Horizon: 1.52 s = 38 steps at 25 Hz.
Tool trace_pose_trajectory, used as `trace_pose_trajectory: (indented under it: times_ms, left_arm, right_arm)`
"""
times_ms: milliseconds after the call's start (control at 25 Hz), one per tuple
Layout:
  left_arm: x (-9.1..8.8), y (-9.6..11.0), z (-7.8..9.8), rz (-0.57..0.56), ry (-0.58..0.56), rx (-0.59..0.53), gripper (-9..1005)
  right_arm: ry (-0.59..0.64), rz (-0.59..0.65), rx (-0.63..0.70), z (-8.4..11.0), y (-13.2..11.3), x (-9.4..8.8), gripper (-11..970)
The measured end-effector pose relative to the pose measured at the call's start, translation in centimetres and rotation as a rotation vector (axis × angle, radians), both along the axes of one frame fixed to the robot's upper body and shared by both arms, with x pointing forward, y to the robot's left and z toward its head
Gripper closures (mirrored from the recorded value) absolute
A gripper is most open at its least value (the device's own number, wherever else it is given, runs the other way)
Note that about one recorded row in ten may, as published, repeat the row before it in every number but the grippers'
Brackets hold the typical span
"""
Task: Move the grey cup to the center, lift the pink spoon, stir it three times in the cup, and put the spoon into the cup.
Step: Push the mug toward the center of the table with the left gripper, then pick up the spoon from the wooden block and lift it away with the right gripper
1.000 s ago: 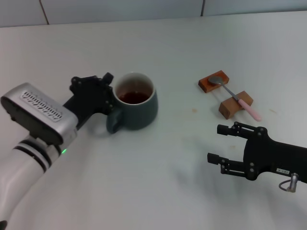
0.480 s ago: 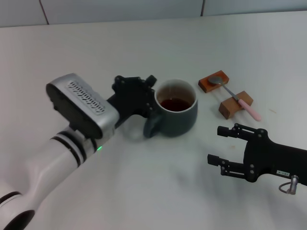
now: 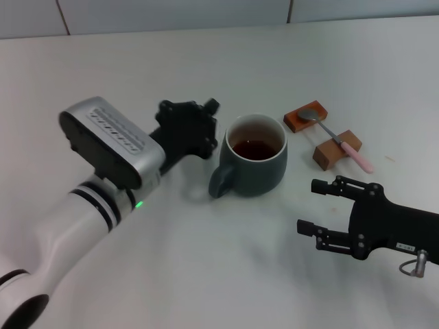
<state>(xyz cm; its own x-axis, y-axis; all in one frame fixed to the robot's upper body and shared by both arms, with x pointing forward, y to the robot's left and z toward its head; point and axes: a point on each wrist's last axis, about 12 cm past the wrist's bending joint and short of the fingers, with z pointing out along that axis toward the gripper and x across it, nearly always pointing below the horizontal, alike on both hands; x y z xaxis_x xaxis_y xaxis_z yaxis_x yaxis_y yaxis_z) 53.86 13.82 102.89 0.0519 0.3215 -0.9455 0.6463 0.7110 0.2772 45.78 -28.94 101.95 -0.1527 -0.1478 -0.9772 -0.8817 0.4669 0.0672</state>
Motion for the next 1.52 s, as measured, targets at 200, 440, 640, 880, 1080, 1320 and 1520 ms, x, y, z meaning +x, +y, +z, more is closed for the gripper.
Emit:
trace_pose_trajectory:
  times_ms: [200,440,640,880,1080,1320,1520]
  left_arm:
    - [0.4,3.5,0.6,0.131,-0.035,-0.107,932]
    - [-1.9,8.8,1.6,0.080,-0.082,-0.336,928]
    - [-4.9,12.3,1.6,-0.050,-0.063,-0.476,924]
    - [-7.7,13.8,1.4,-0.239,-0.005,-0.492,920]
    - [-9.2,13.5,0.4,-0.357,0.074,-0.411,916]
    - [-10.5,12.3,-1.2,-0.378,0.111,-0.325,912]
    - [-10.7,12.1,-1.9,-0.348,0.127,-0.291,834]
  right_arm:
    - [-0.003,-0.005,-0.002,0.1,-0.2,0.1,206]
    - [-0.009,-0.018,-0.004,0.2,-0.6,0.2,206]
    - [-0.012,-0.031,-0.005,0.4,-1.0,0.4,206]
    - [-0.010,-0.035,-0.002,0.4,-1.2,0.4,206]
    - [-0.011,-0.045,-0.003,0.5,-1.2,0.5,207]
    - [-0.008,-0.048,-0.002,0.4,-1.1,0.5,207]
    - [-0.003,-0.051,0.001,0.3,-1.1,0.3,207]
